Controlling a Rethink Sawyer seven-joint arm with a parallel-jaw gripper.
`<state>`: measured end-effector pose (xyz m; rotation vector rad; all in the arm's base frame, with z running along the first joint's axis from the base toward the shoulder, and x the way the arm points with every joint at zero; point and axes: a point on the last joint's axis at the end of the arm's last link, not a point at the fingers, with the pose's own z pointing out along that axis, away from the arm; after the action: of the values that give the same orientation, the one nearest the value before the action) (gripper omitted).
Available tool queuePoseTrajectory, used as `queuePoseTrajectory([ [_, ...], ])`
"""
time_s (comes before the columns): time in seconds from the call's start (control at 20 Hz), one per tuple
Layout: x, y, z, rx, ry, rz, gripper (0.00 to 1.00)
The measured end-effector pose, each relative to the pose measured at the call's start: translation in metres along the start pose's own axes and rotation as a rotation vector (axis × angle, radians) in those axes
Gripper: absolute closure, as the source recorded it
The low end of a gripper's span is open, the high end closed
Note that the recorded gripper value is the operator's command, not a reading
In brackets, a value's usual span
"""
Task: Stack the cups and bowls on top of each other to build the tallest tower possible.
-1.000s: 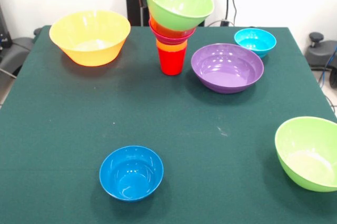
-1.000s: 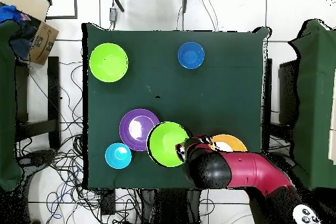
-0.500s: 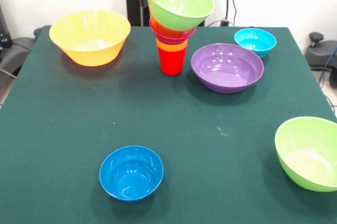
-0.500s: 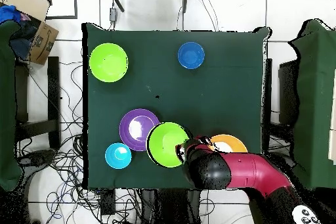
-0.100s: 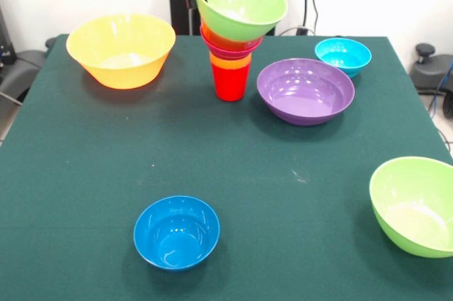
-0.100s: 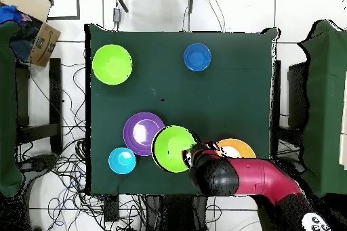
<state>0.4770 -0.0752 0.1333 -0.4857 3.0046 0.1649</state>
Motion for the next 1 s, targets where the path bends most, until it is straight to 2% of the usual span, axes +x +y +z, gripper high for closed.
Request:
queuePoseTrajectory([
  [1.0, 0.0048, -0.0035, 0.0004, 0.006, 0.008, 0.015, 1.00],
])
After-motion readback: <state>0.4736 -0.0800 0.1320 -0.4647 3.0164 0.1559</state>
